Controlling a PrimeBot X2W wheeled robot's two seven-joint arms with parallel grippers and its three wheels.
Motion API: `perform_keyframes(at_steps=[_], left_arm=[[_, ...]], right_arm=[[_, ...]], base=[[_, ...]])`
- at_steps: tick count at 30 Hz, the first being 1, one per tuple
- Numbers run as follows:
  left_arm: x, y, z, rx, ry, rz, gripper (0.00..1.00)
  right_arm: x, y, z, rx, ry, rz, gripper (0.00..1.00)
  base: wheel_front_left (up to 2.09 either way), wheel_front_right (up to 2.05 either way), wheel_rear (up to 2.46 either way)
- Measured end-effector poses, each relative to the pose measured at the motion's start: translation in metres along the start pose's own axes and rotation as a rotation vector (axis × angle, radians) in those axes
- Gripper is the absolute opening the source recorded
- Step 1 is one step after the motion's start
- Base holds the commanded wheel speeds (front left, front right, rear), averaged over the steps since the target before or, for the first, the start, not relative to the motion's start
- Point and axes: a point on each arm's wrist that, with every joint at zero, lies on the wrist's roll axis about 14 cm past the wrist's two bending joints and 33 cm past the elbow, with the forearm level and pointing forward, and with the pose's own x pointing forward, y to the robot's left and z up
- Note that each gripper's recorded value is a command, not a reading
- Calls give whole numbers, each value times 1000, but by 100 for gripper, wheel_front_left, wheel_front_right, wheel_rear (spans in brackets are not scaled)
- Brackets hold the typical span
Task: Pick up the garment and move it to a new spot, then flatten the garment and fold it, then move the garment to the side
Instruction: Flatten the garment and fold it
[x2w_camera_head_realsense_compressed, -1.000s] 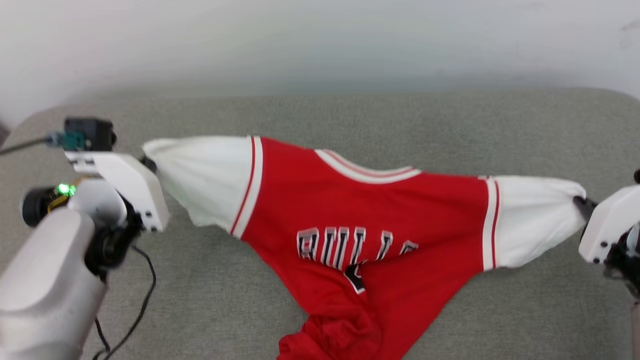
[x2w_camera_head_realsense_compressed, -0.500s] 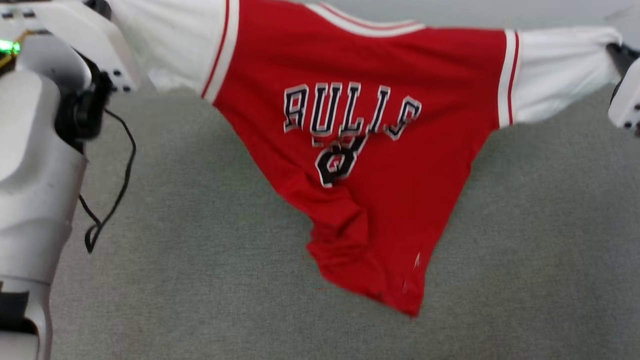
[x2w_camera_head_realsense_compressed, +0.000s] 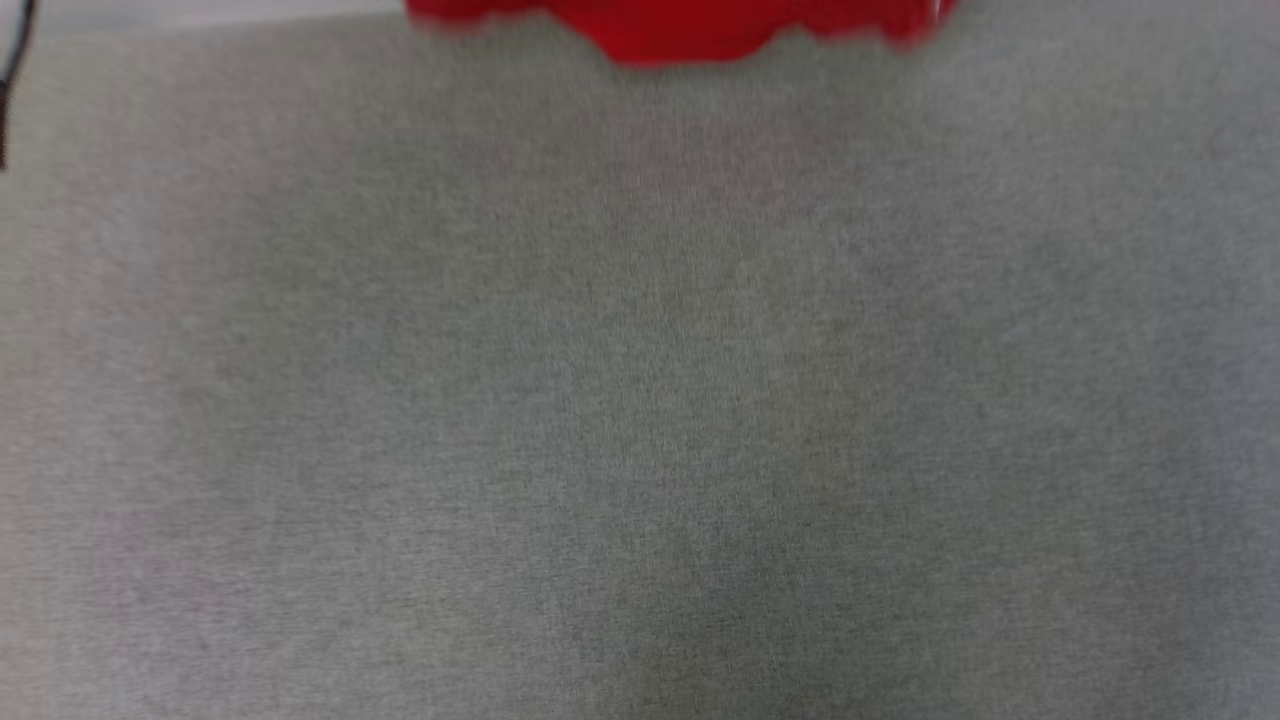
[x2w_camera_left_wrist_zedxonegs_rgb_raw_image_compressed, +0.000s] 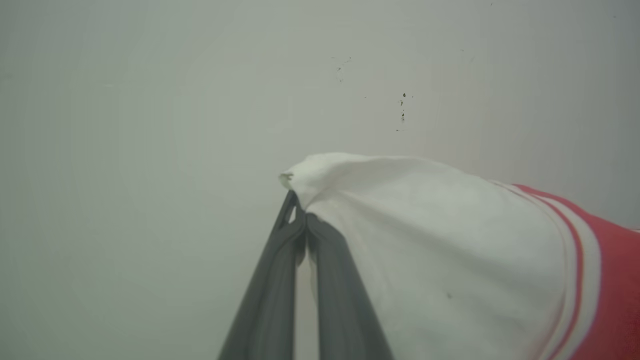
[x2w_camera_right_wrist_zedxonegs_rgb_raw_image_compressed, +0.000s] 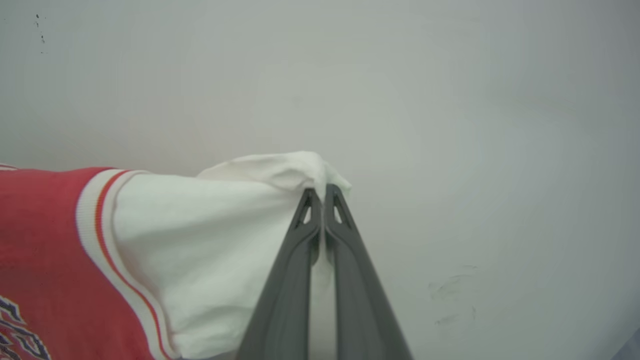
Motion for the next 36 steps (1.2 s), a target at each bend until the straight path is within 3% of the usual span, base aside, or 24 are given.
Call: perform_keyframes(at_steps=[8,17,23,36], left_arm=[[43,-10,-31,28,-64,-39,0],[56,-19,-141,-7,39,-62,0],[49,-22,-200,-60,133,-57,0],[-6,-21,-259,-154,283,-52,0]], right_arm=[[52,18,-10,-38,-99,33,0],[91,52,-94,-29,-16,109,0],[92,65,-156,-33,93,146,0],[58,79,-213,23,213,210,0]], base=[[0,0,0],[0,0,0],[0,0,0],[0,0,0]])
